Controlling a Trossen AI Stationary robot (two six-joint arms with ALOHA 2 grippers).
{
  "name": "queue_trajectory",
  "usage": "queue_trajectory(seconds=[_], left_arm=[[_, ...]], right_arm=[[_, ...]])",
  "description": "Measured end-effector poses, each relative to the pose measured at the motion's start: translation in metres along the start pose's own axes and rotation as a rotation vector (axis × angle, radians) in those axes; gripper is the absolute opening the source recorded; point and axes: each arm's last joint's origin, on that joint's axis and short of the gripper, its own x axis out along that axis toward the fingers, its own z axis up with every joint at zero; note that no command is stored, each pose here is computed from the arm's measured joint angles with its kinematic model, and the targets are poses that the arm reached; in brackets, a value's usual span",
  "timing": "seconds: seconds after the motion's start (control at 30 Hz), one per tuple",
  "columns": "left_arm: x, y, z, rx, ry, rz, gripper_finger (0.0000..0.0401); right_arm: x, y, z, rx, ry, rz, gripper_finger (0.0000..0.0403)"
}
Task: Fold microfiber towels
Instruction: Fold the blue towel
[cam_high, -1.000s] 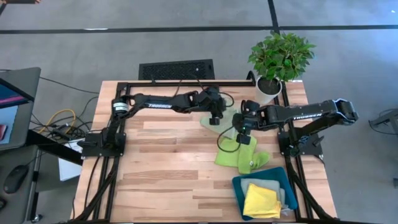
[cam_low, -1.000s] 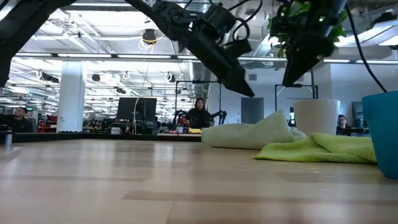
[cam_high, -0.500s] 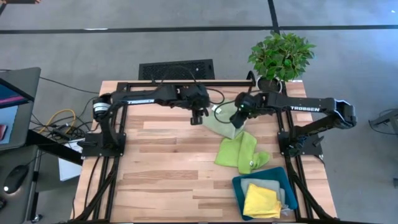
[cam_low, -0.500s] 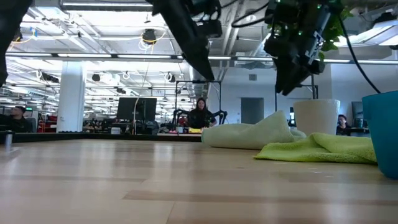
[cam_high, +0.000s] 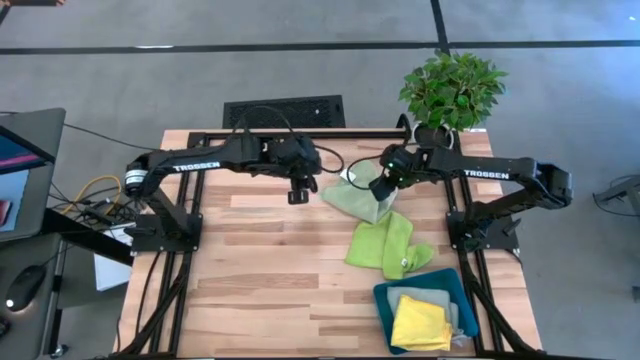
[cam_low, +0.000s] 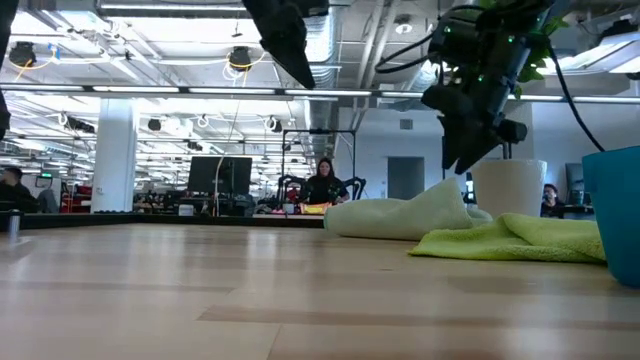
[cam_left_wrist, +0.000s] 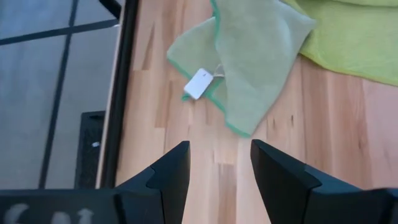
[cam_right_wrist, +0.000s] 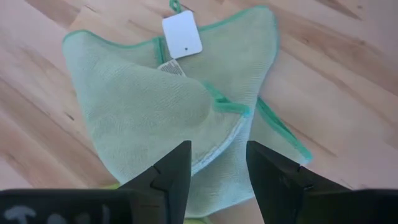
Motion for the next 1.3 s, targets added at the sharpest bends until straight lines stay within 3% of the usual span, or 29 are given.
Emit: queue_trajectory(seconds=[0.4, 0.6, 1.3], left_arm=[[-0.009, -0.011, -0.006, 0.017, 0.074, 0.005, 0.0163], [-0.009, -0.011, -0.008, 0.003, 0.095, 0.007, 0.0163], [-0.009, -0.012, -0.008, 0.006, 0.099, 0.005, 0.0163]], right_arm=[[0.014, -0.004, -0.008, 0.034, -0.018, 0.011, 0.0177], [0.023, -0.007, -0.009, 0.08, -0.018, 0.111, 0.0177], [0.024, -0.015, -0.005, 0.049, -0.04, 0.076, 0.0163]])
